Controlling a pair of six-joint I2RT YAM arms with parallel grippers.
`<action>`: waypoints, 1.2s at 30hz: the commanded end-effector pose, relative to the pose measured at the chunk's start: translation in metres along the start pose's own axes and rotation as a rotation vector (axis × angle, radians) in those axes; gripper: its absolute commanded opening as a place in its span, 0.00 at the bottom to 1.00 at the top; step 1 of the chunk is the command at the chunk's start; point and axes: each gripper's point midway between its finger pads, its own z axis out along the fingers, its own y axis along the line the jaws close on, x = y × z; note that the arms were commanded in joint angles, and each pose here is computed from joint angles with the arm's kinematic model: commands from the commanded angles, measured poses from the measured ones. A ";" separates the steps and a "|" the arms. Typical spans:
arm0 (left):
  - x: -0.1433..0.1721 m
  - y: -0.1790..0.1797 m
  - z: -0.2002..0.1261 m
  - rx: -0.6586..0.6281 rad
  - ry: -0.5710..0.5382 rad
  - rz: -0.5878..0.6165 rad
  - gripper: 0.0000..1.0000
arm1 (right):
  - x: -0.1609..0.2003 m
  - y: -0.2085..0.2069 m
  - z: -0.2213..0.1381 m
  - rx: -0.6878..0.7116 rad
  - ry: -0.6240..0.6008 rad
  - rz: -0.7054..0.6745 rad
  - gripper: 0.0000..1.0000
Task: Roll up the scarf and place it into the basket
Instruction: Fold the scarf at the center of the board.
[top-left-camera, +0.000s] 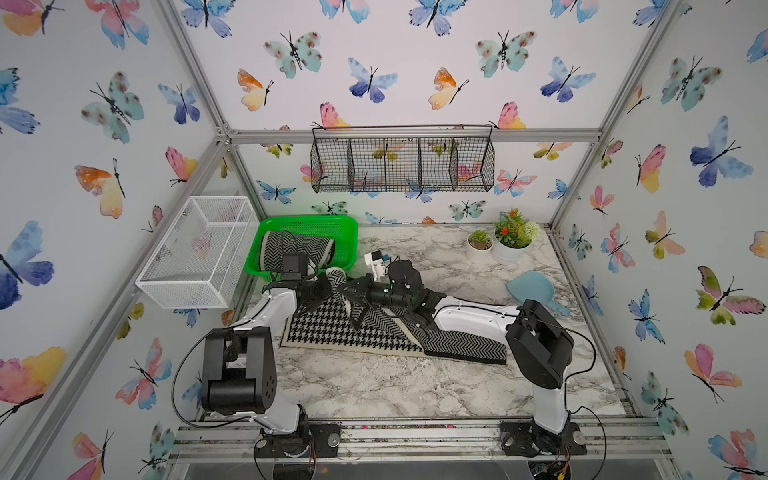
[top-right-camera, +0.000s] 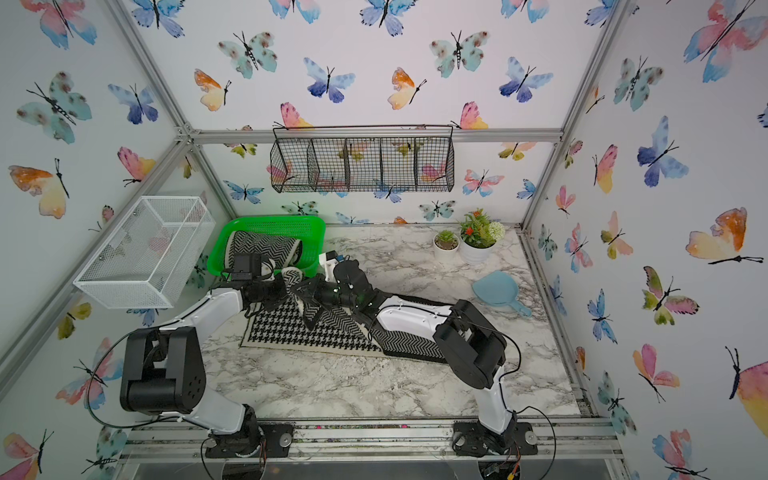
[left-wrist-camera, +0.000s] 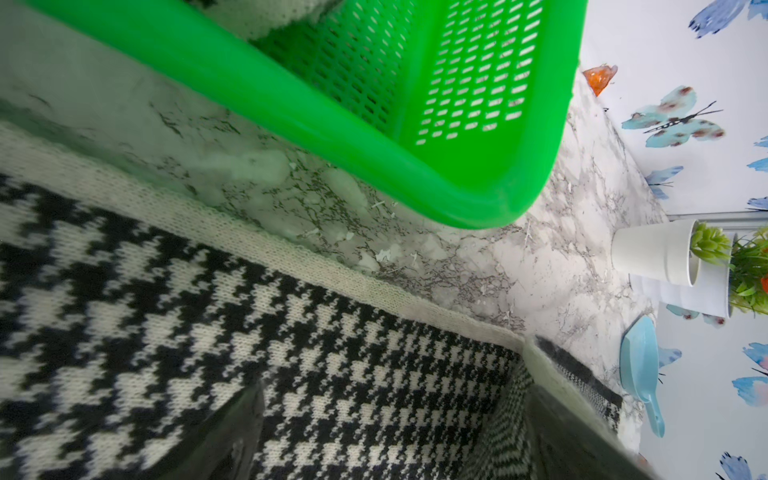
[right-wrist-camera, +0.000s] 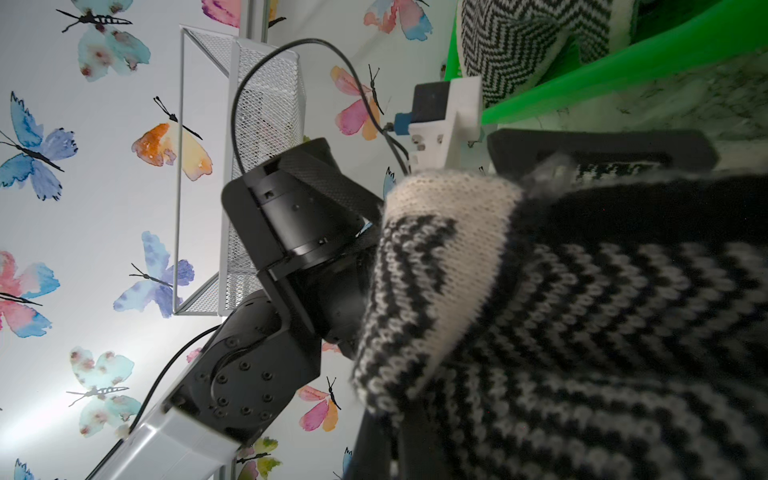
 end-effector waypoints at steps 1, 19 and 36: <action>0.002 0.019 -0.015 -0.108 -0.031 -0.002 0.98 | 0.006 0.002 0.006 -0.055 0.030 0.018 0.04; 0.024 0.104 -0.053 -0.335 -0.154 -0.212 0.98 | -0.001 -0.022 0.033 -0.073 0.033 0.075 0.05; 0.042 0.115 -0.085 -0.348 -0.212 -0.194 0.98 | -0.017 -0.040 0.022 0.005 0.018 -0.065 0.98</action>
